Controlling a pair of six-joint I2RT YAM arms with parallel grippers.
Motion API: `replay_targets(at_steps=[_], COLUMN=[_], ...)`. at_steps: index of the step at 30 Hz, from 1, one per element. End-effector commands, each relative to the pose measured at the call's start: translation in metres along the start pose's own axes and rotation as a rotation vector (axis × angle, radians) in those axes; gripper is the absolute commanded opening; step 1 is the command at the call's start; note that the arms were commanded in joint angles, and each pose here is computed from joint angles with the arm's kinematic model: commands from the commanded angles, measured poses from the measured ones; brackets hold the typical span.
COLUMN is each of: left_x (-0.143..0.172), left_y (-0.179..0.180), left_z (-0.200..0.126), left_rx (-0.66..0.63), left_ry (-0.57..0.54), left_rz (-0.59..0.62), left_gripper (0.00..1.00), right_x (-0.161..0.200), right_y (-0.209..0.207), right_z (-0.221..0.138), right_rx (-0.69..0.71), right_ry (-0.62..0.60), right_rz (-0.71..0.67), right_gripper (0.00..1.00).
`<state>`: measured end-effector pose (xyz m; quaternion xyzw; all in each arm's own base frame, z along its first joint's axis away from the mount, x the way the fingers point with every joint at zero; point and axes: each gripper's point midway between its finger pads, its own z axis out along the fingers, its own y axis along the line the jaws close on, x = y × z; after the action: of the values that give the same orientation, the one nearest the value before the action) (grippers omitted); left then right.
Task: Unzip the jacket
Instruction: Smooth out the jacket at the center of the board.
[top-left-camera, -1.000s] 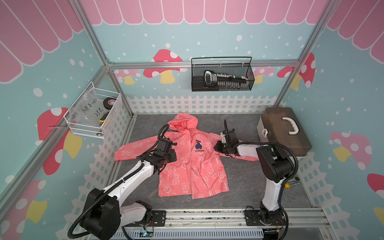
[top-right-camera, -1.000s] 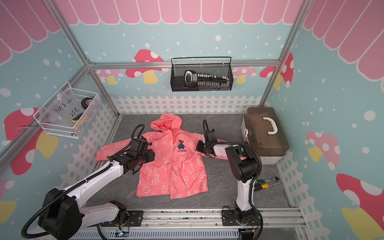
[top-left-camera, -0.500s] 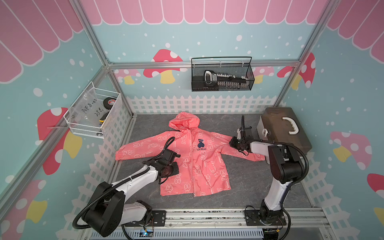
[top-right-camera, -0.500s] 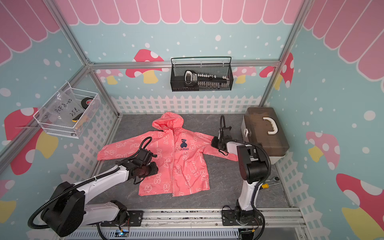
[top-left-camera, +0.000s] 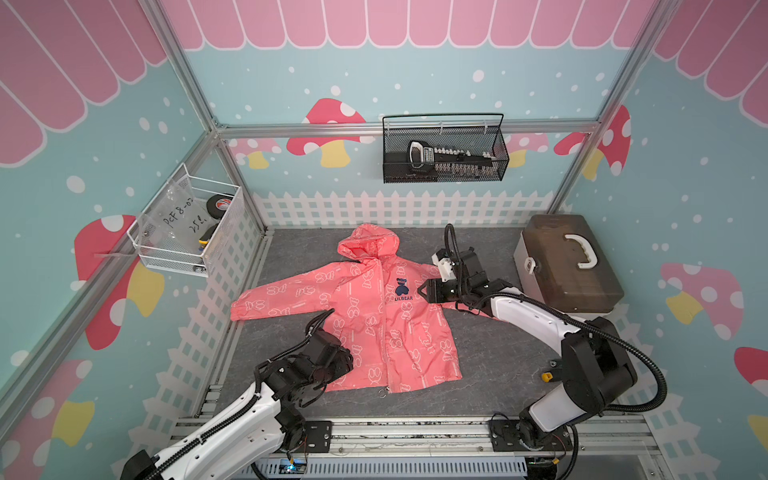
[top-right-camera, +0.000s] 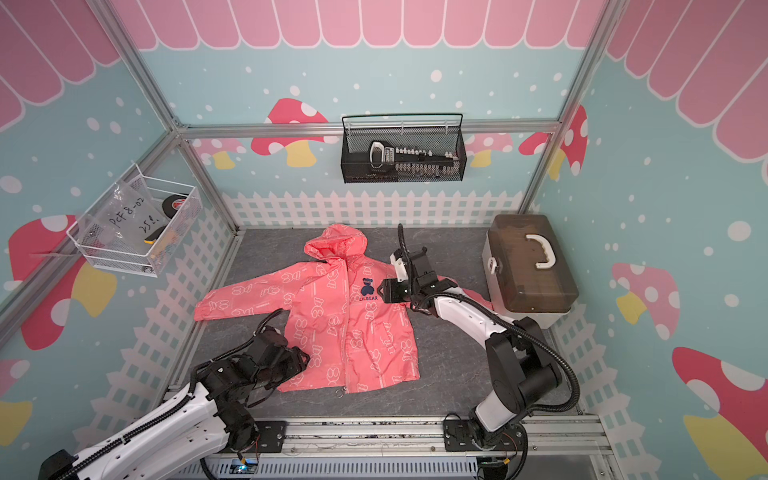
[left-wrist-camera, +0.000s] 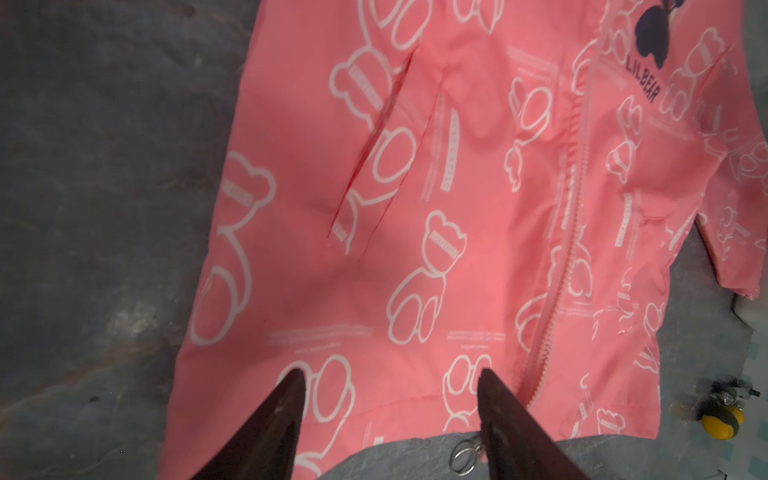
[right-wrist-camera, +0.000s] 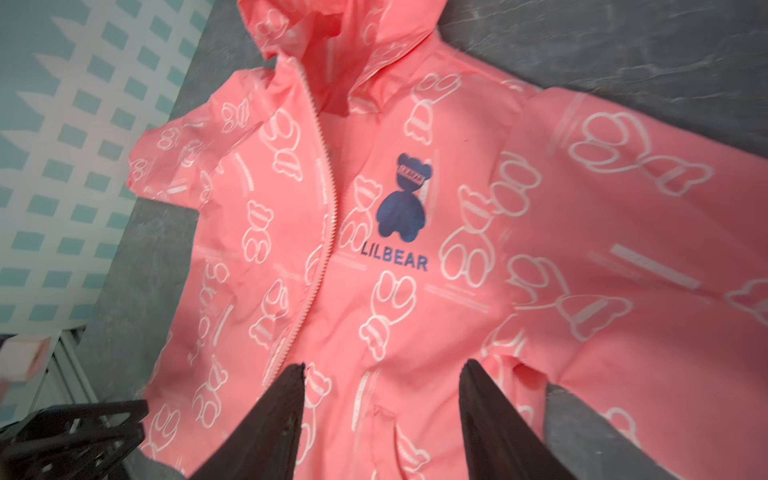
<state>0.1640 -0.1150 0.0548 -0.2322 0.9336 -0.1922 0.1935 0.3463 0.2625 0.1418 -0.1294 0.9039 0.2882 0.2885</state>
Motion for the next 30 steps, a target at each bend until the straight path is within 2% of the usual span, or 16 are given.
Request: replay_targets(at_steps=[1,6,16,23,30], left_x=[0.008,0.013,0.022,0.019,0.014], left_y=[0.016,0.015,0.019,0.023,0.027], left_z=[0.005,0.010,0.016,0.013,0.010], left_rx=[-0.060,-0.073,-0.049,-0.052,-0.047], left_ry=[0.002,0.012,0.030,0.005,-0.028], left_rz=[-0.098,-0.083,-0.083,-0.070,-0.059], left_gripper=[0.66,0.67,0.67,0.67,0.66], right_x=[0.040,0.078,0.113,0.123,0.131], right_y=[0.027,0.064,0.085,0.102,0.111], right_z=[0.006,0.022,0.066,0.092,0.109], right_rx=[-0.052,-0.081,-0.069,-0.091,-0.111], right_ry=[0.101,0.177,0.289,0.330,0.361], right_rz=[0.009,-0.013,-0.011,-0.022,-0.028], right_gripper=[0.62,0.64,0.64,0.58,0.46])
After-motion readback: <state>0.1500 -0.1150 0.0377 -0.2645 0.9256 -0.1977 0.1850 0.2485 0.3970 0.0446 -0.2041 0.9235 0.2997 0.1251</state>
